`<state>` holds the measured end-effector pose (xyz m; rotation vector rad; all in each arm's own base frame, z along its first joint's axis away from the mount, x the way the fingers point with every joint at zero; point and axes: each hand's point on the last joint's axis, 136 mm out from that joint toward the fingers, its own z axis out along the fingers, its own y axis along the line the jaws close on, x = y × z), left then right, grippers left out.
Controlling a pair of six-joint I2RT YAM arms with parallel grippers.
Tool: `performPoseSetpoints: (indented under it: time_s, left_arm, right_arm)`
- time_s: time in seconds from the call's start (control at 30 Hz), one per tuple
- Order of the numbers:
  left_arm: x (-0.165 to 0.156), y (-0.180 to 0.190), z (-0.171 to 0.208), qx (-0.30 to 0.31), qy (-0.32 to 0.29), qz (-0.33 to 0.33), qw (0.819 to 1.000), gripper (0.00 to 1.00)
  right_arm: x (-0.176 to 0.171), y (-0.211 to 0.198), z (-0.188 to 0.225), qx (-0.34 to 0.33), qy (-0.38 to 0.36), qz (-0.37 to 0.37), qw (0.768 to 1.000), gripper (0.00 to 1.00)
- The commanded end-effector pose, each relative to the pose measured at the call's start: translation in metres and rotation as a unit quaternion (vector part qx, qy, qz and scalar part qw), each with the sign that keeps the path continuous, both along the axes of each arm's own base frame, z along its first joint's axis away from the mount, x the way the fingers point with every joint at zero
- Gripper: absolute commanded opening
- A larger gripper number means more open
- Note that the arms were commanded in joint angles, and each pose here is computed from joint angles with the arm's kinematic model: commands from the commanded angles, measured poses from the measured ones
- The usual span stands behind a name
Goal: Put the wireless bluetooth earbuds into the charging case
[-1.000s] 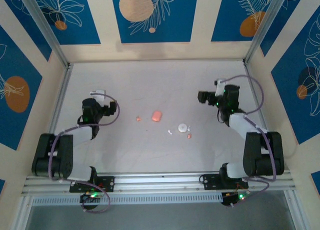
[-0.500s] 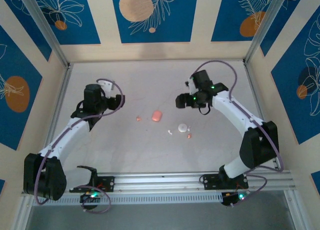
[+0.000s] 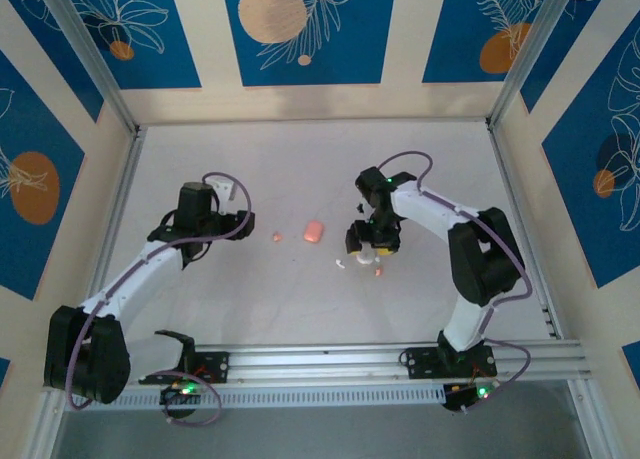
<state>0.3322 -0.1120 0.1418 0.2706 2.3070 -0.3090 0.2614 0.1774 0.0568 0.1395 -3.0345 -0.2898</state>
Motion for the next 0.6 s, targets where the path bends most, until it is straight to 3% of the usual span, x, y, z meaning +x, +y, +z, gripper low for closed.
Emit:
performPoseSetpoints:
  time_s: [0.0,0.2,0.57]
  left_arm:
    - [-0.009,0.0,-0.003,-0.004,0.008,0.006,1.0,0.77]
    - [-0.011,0.002,-0.005,-0.006,0.004,0.012,1.0,0.77]
    - [-0.016,0.002,-0.018,0.005,0.02,0.007,1.0,0.76]
  right_arm:
    - [0.001,-0.003,0.0,-0.026,0.008,-0.007,1.0,0.71]
    - [0.004,-0.008,-0.015,-0.051,0.015,0.002,0.999,0.71]
    - [0.013,0.006,-0.022,-0.037,0.006,0.017,0.999,0.65]
